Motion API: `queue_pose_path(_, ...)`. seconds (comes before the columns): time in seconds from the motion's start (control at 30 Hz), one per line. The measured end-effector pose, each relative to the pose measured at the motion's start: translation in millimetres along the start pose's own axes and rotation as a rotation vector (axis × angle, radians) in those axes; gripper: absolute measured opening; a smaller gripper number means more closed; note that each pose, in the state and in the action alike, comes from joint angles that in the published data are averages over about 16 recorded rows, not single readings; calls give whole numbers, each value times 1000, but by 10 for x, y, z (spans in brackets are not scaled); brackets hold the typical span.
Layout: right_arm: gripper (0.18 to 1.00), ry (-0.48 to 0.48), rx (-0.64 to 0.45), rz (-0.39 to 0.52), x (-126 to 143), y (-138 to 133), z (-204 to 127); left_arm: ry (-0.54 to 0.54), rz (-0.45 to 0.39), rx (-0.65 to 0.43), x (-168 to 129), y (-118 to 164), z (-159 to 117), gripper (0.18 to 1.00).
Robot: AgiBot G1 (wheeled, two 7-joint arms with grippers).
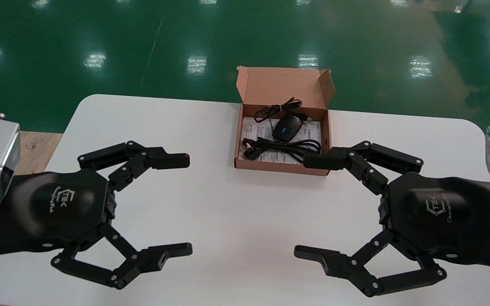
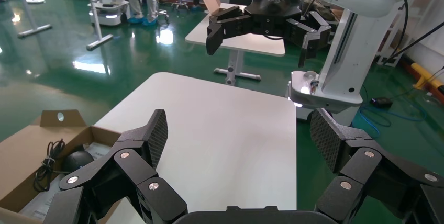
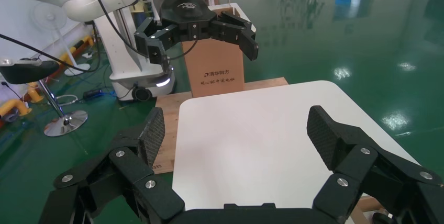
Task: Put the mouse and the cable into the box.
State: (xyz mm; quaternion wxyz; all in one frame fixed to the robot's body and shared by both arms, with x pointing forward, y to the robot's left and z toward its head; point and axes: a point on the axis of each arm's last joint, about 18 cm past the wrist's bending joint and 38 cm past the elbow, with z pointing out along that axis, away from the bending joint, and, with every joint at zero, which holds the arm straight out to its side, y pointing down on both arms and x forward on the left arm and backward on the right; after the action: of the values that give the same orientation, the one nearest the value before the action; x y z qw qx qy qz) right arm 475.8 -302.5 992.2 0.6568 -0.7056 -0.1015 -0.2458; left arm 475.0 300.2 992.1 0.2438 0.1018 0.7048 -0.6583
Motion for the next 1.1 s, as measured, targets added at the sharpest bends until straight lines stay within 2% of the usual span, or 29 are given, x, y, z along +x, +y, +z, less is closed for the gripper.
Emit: queue_pose_path(1.1, 1000, 1, -1, -1, 2, -1, -1, -1, -1, 0, -3, 1, 2, 1001)
